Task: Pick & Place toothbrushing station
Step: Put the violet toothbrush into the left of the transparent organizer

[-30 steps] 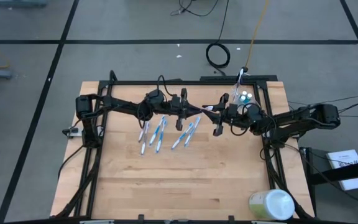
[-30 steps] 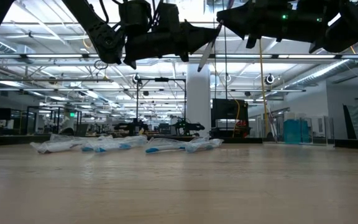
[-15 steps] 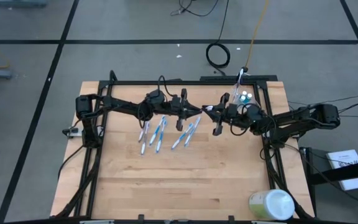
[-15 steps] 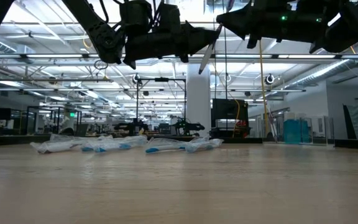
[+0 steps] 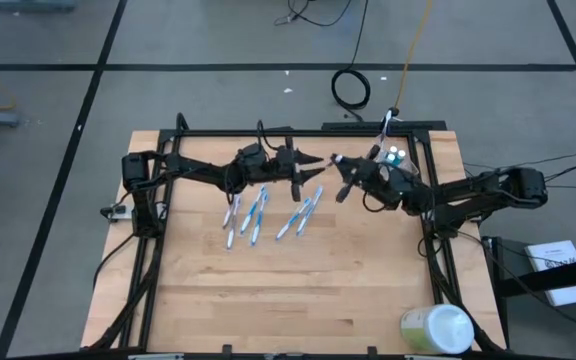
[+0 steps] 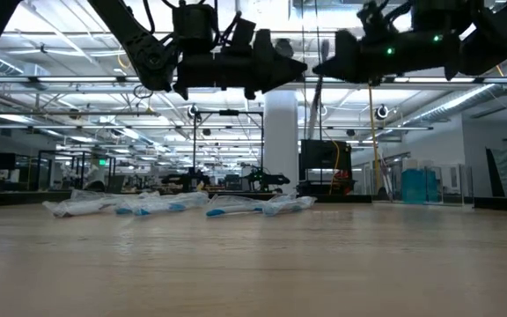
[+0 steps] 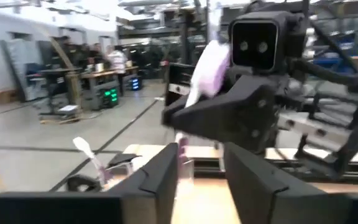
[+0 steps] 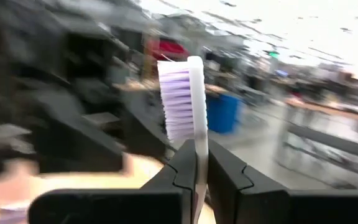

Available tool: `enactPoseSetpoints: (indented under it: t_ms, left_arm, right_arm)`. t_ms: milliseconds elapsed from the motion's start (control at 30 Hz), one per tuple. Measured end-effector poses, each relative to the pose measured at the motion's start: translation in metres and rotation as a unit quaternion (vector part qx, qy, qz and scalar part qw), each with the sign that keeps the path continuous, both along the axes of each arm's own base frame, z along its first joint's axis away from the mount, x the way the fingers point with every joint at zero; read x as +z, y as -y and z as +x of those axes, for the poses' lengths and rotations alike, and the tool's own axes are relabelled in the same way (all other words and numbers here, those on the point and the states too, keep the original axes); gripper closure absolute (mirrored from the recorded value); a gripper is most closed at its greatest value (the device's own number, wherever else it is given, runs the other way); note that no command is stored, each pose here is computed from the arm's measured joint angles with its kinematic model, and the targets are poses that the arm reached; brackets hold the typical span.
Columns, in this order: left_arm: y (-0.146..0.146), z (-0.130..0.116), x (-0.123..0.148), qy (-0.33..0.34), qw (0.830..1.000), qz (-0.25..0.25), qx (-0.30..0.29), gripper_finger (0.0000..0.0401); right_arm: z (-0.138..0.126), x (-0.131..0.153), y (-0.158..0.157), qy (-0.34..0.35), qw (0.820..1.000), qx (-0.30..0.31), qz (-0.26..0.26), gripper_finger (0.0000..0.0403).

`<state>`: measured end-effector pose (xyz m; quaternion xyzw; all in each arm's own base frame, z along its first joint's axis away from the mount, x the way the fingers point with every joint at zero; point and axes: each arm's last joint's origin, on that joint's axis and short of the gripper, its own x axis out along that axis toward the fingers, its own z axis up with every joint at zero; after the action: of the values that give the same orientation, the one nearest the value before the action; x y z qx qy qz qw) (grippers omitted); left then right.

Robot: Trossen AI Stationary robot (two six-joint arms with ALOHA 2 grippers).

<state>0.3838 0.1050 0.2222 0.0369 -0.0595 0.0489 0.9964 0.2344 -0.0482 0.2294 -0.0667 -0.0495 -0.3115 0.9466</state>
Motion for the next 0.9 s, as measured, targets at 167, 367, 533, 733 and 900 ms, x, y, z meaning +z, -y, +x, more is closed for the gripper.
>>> enactPoseSetpoints:
  t_ms: [167,367,533,733,900]
  left_arm:
    - [-0.001,0.0,-0.003,-0.016,1.0,0.012,0.012,0.0217]
    - [0.0,0.0,-0.004,-0.024,0.999,0.026,-0.003,0.021]
    - [0.0,0.0,-0.004,-0.024,0.999,0.027,-0.004,0.0219]
    - [0.0,0.0,-0.004,-0.024,0.999,0.027,-0.004,0.0228]
    - [0.0,0.0,-0.004,-0.025,0.999,0.029,-0.003,0.0229]
  right_arm:
    - [-0.011,-0.013,0.014,-0.009,0.998,-0.065,0.016,0.0389]
    - [-0.03,-0.017,0.035,-0.009,0.977,-0.214,0.018,0.039]
    - [-0.045,-0.011,0.057,0.001,0.959,-0.28,0.033,0.039]
    - [-0.062,-0.015,0.086,-0.039,0.941,-0.319,0.1,0.039]
    - [-0.068,-0.013,0.096,-0.016,0.948,-0.295,0.116,0.039]
